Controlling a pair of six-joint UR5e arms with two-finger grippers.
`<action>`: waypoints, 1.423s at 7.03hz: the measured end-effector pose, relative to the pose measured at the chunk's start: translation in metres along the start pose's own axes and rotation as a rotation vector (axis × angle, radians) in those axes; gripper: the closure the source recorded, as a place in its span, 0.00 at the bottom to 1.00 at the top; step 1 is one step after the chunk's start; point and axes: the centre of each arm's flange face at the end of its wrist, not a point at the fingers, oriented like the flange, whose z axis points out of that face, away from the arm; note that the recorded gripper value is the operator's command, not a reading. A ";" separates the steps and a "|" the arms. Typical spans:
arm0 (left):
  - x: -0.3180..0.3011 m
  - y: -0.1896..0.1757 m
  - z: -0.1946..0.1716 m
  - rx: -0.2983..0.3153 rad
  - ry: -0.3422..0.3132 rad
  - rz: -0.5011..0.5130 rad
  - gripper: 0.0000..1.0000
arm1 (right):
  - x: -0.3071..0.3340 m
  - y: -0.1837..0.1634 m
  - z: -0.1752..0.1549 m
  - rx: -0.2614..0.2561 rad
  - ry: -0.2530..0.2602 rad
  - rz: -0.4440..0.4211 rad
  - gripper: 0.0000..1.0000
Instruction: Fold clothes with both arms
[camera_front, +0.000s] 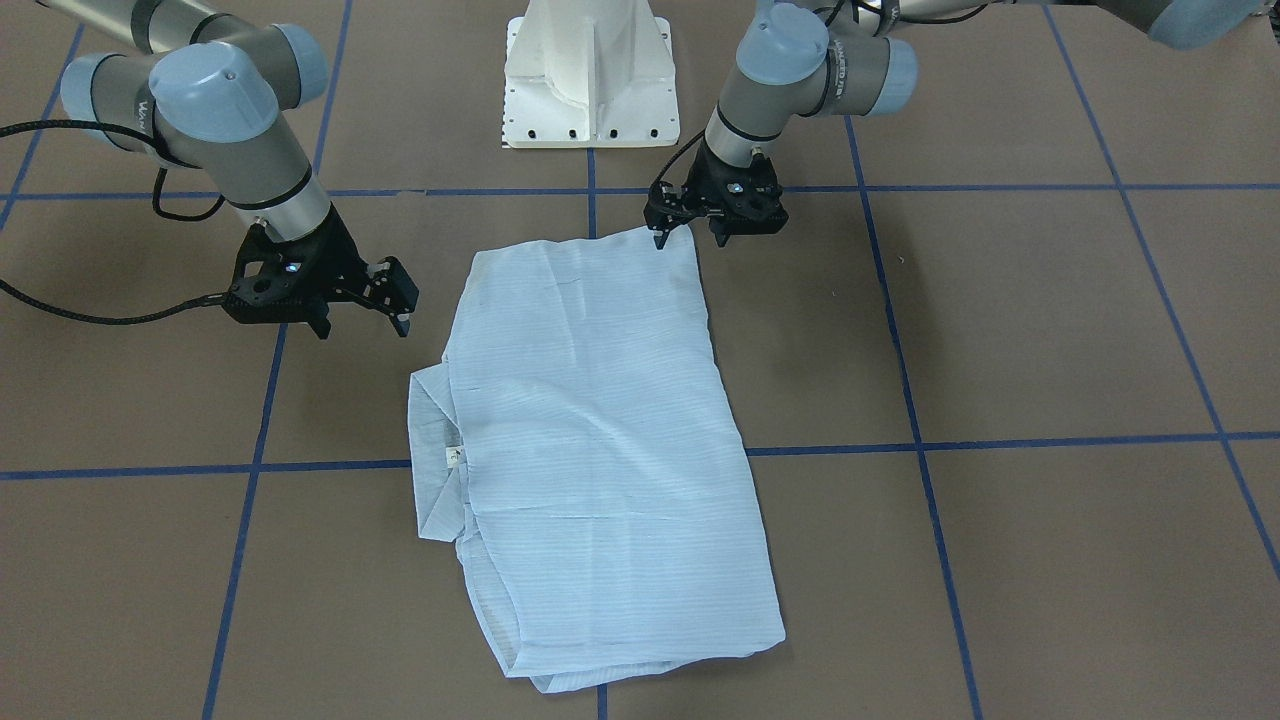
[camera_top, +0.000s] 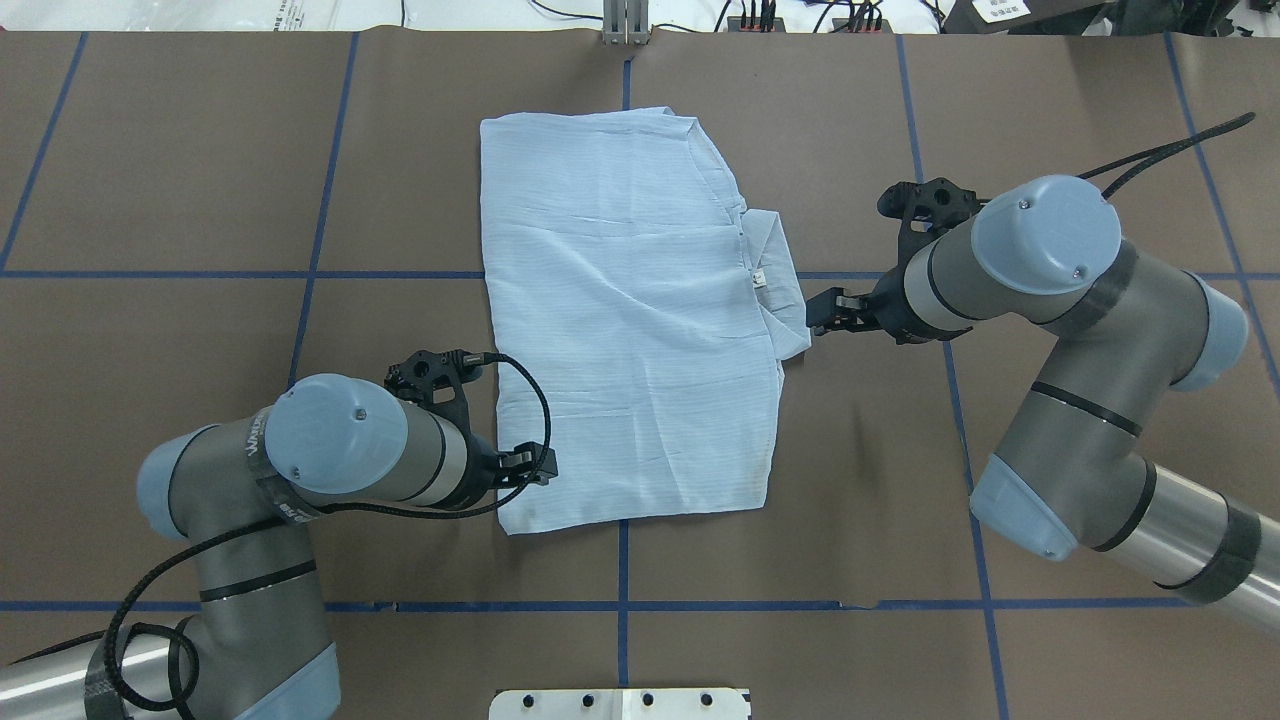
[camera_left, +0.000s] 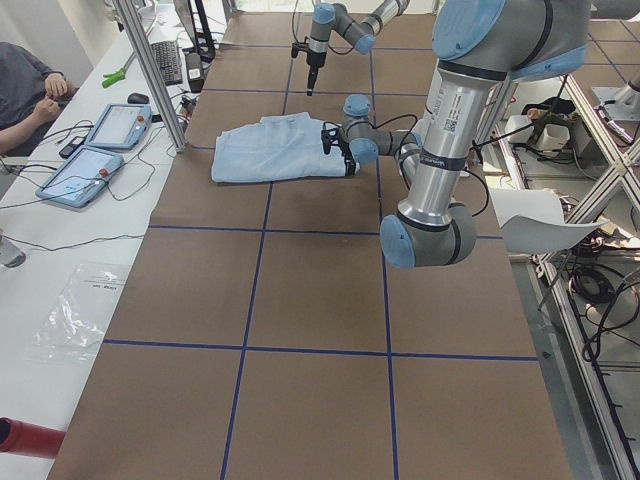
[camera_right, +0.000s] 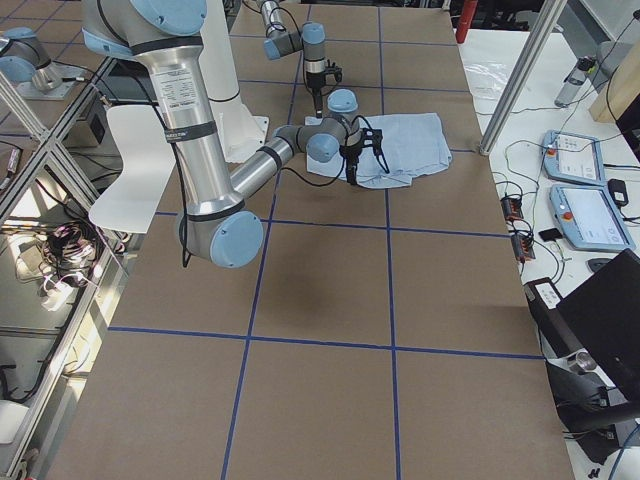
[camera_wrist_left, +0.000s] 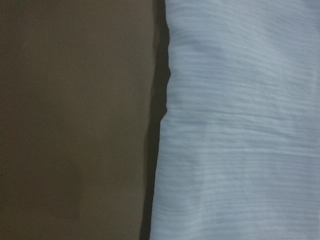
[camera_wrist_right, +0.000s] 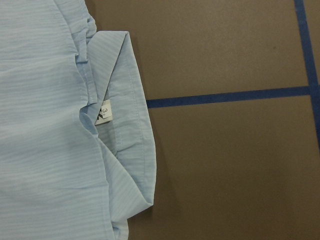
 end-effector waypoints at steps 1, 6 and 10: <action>0.001 0.011 0.007 -0.008 -0.008 -0.004 0.31 | 0.000 0.001 0.000 0.000 0.000 -0.001 0.00; 0.004 0.036 0.018 -0.040 -0.018 0.008 1.00 | -0.001 0.002 0.002 -0.003 0.001 -0.002 0.00; 0.003 0.029 0.011 -0.030 -0.010 0.003 0.24 | -0.002 0.003 0.001 -0.003 -0.001 -0.004 0.00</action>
